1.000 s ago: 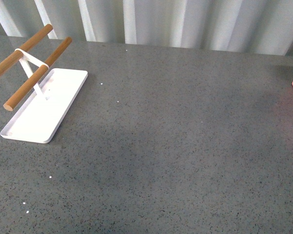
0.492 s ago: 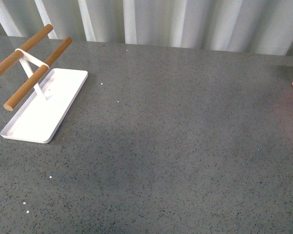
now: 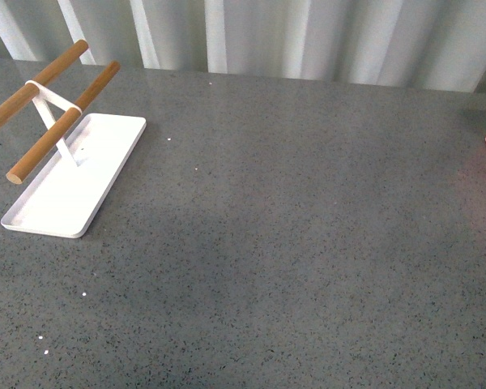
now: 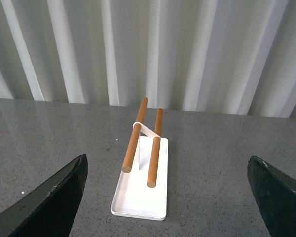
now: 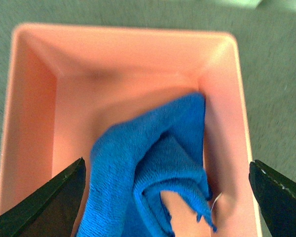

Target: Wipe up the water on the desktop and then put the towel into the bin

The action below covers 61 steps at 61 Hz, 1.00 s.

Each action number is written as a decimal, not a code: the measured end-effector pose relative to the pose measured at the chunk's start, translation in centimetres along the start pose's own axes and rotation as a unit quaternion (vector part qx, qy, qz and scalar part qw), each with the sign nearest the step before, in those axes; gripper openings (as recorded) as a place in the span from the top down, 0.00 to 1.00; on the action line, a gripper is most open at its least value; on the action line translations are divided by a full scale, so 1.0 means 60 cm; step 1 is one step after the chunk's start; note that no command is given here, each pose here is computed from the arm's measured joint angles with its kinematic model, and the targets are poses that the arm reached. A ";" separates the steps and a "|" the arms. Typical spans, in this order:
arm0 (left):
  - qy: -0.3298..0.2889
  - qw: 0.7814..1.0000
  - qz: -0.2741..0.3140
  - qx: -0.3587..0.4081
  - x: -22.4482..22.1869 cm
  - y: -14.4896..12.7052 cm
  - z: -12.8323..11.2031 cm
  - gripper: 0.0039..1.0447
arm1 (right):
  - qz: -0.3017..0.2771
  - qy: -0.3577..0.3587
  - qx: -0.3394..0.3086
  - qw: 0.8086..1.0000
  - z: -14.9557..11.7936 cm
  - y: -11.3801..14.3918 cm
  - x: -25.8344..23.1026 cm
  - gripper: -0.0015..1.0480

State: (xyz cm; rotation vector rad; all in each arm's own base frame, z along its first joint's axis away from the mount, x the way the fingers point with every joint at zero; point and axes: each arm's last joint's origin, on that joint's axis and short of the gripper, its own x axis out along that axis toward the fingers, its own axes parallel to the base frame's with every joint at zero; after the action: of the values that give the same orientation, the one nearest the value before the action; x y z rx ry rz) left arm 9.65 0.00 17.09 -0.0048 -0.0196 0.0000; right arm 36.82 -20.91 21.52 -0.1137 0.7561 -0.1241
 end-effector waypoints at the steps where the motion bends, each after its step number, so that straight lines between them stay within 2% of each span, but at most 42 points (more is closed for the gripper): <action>1: 0.000 1.000 0.000 0.000 0.000 0.000 0.000 0.06 | 0.003 -0.017 -0.007 1.000 0.004 0.005 -0.009 0.07; 8: 0.000 1.000 0.000 0.000 0.000 0.000 0.000 0.06 | 0.043 -0.122 -0.083 0.988 0.013 0.073 -0.102 0.07; 15: 0.000 1.000 0.000 0.000 0.000 0.000 0.000 0.06 | 0.044 -0.156 -0.119 0.979 -0.002 0.122 -0.146 0.07; 22: 0.000 1.000 0.000 0.000 0.000 0.000 0.000 0.06 | 0.048 -0.177 -0.119 0.976 -0.020 0.150 -0.169 0.08; 27: 0.000 1.000 0.000 0.000 0.000 0.000 0.000 0.06 | 0.024 -0.289 -0.058 0.955 -0.042 0.171 -0.176 0.23; 32: 0.000 1.000 0.000 0.000 0.000 0.000 0.000 0.06 | 0.038 -0.358 0.004 0.933 -0.080 0.205 -0.195 0.40; 37: 0.000 1.000 0.000 0.000 0.000 0.000 0.000 0.06 | 0.049 -0.374 0.025 0.926 -0.113 0.232 -0.211 0.57; 45: 0.000 1.000 0.000 0.000 0.000 0.000 0.000 0.06 | 0.057 -0.365 0.037 0.928 -0.157 0.260 -0.220 0.79; 50: 0.000 1.000 0.000 0.000 0.000 0.000 0.000 0.06 | 0.056 -0.363 0.038 0.929 -0.186 0.275 -0.230 0.97; 61: 0.000 1.000 0.000 0.000 0.000 0.000 0.000 0.06 | 0.062 -0.367 0.036 0.927 -0.223 0.295 -0.247 0.97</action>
State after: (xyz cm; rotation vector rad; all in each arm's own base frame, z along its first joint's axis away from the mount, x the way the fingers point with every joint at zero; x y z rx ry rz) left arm 9.65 0.00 17.09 -0.0048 -0.0196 0.0003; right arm 18.18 -1.93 19.24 -0.0344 0.0063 0.0158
